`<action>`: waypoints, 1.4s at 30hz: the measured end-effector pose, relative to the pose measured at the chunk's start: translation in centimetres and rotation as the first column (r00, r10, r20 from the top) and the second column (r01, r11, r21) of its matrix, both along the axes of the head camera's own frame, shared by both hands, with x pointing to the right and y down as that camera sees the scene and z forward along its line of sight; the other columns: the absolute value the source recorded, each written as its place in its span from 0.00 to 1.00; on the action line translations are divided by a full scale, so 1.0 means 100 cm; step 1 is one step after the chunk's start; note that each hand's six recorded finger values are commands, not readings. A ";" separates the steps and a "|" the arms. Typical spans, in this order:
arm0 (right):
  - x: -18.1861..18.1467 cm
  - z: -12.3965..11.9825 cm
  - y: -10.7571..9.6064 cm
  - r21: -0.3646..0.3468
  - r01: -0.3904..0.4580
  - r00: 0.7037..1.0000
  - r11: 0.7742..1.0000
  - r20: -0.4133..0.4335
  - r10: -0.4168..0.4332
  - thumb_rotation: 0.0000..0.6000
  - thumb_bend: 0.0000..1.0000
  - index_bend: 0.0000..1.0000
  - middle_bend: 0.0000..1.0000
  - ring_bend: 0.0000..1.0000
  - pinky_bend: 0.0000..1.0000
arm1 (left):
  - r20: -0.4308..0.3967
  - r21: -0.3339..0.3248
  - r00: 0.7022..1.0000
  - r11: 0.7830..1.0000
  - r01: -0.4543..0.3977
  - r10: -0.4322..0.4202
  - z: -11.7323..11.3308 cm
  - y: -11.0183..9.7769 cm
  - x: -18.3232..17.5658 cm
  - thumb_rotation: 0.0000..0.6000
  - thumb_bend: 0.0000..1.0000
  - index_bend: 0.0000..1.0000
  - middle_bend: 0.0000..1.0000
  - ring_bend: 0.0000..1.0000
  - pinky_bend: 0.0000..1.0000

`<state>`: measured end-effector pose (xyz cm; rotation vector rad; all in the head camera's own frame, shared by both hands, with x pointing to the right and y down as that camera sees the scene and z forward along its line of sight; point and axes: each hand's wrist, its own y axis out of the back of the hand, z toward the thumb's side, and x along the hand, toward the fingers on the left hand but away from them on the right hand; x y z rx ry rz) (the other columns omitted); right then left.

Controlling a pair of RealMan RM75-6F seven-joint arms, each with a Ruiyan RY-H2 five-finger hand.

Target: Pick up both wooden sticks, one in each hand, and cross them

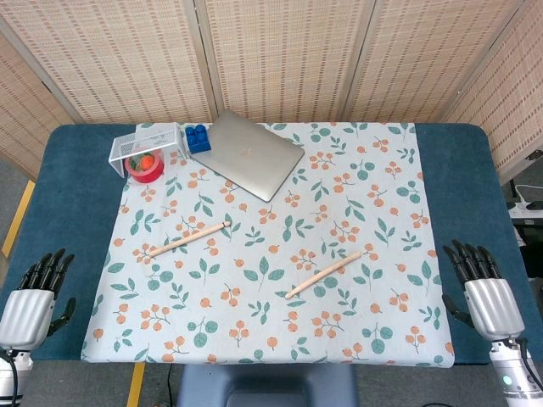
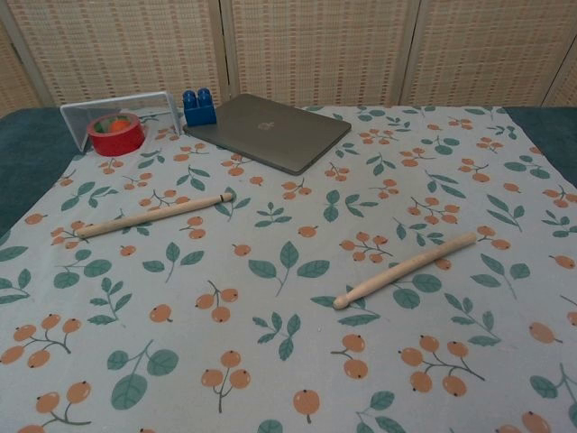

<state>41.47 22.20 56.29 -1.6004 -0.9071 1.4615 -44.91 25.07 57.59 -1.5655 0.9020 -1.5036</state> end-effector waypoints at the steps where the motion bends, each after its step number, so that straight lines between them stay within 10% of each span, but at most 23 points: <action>1: 0.000 0.000 0.000 0.001 -0.001 1.000 1.000 0.001 0.001 1.00 0.26 0.00 0.00 0.00 0.00 | -0.002 0.001 1.000 1.000 -0.001 0.001 0.001 0.000 0.001 1.00 0.45 0.00 0.03 0.01 0.16; 25: -0.003 -0.001 0.000 -0.008 -0.010 1.000 1.000 0.017 0.010 1.00 0.26 0.00 0.00 0.00 0.00 | -0.075 0.056 0.975 0.977 -0.207 0.211 0.087 -0.056 0.126 1.00 0.41 0.23 0.40 0.22 0.15; 42: 0.013 -0.014 -0.006 0.003 -0.063 0.997 0.998 0.041 0.063 1.00 0.26 0.00 0.00 0.00 0.00 | 0.051 -0.046 0.975 0.976 -0.212 0.215 0.152 -0.085 0.164 1.00 0.41 0.23 0.33 0.21 0.17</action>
